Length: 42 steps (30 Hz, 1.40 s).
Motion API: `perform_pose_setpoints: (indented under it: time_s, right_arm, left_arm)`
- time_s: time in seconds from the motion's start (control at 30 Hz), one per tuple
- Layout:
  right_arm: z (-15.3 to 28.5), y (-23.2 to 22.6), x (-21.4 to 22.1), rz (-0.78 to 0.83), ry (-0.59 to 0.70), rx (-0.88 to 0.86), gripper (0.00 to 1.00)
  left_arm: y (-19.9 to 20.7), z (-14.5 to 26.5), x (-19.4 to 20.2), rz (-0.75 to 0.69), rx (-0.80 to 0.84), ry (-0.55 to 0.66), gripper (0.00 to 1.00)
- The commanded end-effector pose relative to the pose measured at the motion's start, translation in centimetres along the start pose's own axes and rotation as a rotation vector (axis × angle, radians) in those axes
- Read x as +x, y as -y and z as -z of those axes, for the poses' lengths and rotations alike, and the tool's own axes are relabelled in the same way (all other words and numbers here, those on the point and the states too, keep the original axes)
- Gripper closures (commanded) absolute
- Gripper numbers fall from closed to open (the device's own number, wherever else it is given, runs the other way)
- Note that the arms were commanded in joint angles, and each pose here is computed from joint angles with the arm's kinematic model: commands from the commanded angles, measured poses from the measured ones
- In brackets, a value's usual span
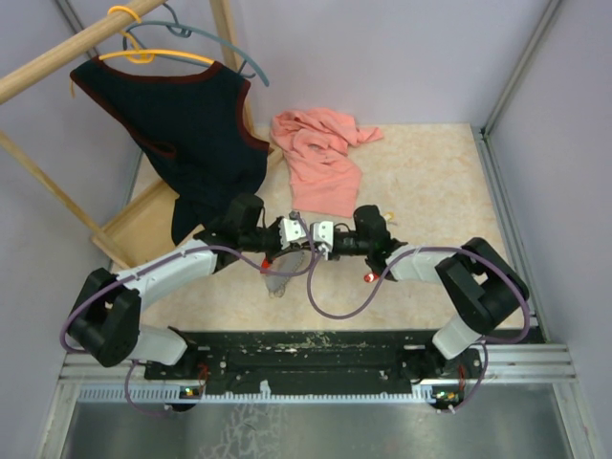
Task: Put the keys on the keyring
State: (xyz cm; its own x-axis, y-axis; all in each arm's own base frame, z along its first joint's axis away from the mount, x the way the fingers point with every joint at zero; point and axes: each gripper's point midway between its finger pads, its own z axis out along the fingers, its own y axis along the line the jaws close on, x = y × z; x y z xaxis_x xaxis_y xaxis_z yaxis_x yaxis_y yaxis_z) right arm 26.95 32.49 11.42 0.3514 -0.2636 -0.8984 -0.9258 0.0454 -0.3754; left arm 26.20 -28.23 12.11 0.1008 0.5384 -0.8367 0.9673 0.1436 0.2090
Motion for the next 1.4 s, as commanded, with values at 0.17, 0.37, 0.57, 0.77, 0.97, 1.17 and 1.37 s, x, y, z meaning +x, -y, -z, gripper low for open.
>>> perform_pose_setpoints:
  time_s: [0.17,0.37,0.57,0.77,0.97,1.17,1.37]
  right_arm:
    - [-0.3,0.9,-1.6,0.030,0.055,0.018,1.00]
    - [0.7,1.0,-3.0,-0.013,0.152,0.053,1.00]
    - [1.2,1.1,-4.2,-0.034,0.248,0.071,1.00]
    - [1.5,1.0,-5.4,-0.052,0.323,0.075,1.00]
    - [1.1,0.6,-4.8,-0.081,0.332,0.062,1.00]
    - [1.1,0.6,-5.0,-0.088,0.347,0.056,1.00]
    - [1.1,0.4,-5.0,-0.092,0.346,0.051,1.00]
  left_arm:
    - [-0.4,0.7,-1.4,-0.015,-0.046,0.046,0.87]
    - [-1.4,2.3,-1.9,0.011,-0.142,0.205,0.72]
    - [-1.1,3.9,-1.9,-0.010,-0.200,0.351,0.65]
    - [-0.7,3.7,-2.0,-0.013,-0.177,0.414,0.64]
    - [-0.4,3.3,-1.9,-0.040,-0.163,0.442,0.64]
    - [0.0,2.8,-2.0,-0.054,-0.126,0.462,0.66]
    - [-0.1,2.6,-2.1,-0.057,-0.119,0.464,0.77]
